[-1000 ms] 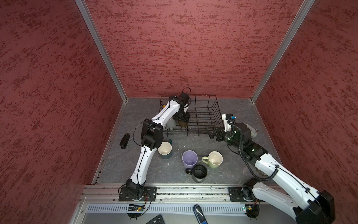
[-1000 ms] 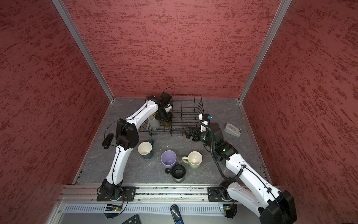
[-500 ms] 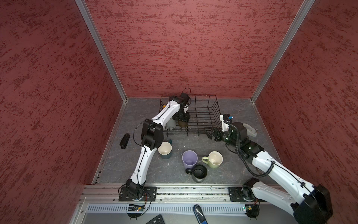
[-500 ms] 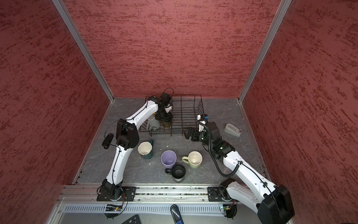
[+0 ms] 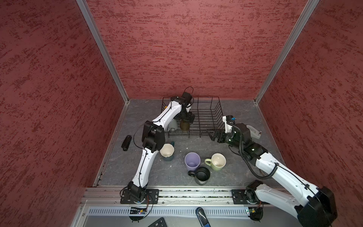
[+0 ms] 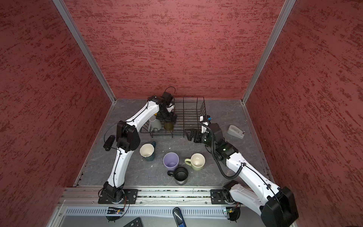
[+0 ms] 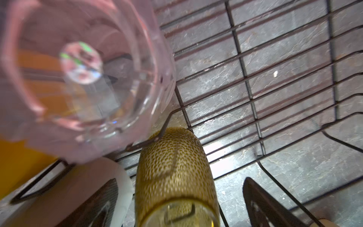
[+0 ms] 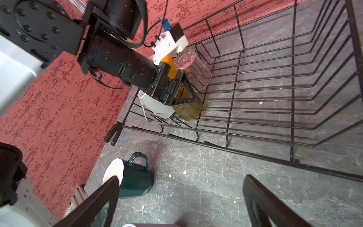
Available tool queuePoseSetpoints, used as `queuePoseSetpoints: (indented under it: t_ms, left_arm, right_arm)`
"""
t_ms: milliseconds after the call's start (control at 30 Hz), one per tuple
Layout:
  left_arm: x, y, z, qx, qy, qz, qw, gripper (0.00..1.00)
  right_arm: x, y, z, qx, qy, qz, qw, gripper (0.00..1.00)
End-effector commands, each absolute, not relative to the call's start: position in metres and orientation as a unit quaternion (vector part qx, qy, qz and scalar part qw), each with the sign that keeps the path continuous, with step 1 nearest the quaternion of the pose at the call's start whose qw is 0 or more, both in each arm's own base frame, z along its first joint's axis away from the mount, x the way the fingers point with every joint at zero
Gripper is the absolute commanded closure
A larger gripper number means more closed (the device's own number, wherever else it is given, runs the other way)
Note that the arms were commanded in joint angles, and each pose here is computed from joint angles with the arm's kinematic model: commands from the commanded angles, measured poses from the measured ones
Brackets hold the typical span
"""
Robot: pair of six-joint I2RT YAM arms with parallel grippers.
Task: Load cups into a dish rack
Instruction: Place the cup upside down at the dish rack.
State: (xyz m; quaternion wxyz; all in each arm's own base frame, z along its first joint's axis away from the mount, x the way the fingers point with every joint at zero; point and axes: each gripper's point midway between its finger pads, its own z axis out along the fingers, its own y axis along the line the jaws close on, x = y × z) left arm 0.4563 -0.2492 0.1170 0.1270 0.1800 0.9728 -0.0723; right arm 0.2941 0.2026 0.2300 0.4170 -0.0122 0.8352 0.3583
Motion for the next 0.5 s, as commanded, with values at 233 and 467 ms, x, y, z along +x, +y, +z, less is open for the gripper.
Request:
queuePoseSetpoints:
  t_ms: [233, 467]
  left_arm:
    - [0.457, -0.256, 0.254, 0.167, 0.929, -0.133, 0.303, 0.00]
    - [0.431, -0.241, 0.354, 0.168, 0.833, -0.180, 0.495, 0.01]
  right_arm:
    - [0.294, 0.178, 0.269, -0.010, 0.830, 0.307, 0.466, 0.06]
    - [0.291, 0.168, 0.263, -0.006, 0.846, 0.276, 0.455, 0.10]
